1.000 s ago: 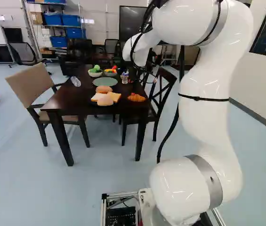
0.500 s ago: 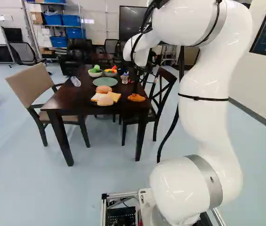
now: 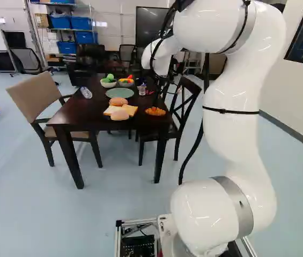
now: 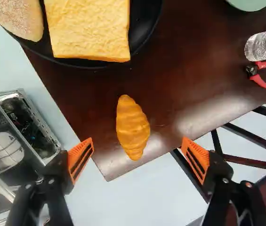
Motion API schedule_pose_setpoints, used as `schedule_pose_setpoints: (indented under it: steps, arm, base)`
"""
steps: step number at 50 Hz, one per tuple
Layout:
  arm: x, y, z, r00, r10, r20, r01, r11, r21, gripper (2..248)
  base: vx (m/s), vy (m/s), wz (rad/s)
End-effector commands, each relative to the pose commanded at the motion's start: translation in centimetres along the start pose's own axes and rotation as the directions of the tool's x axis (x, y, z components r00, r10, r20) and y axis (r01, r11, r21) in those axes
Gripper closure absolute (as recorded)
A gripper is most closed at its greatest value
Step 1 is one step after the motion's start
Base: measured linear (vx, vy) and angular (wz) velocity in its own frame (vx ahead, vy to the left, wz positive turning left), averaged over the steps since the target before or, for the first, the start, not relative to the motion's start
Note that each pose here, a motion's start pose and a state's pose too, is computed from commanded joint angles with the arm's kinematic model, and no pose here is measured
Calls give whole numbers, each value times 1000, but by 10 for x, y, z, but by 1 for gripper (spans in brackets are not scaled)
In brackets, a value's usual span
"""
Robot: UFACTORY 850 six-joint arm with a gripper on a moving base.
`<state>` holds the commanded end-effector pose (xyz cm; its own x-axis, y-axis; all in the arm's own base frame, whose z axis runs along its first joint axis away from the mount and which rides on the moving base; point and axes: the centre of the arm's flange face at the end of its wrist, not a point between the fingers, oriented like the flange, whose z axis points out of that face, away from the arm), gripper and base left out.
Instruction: Move the croissant to the empty plate
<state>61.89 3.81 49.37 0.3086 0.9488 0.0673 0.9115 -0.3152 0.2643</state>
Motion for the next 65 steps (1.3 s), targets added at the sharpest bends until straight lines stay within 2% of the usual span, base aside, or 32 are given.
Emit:
schedule_pose_setpoints:
  steps: [29,54,65]
  arm:
    - [-1,4,1,1000,4,0,-4,1000,-2,3]
    - [0,4,35,1000,2,18,-3,999,41,3]
    - [0,4,35,1000,2,18,-3,999,41,3]
  base:
    - [0,0,0]
    - [0,0,0]
    - [0,0,0]
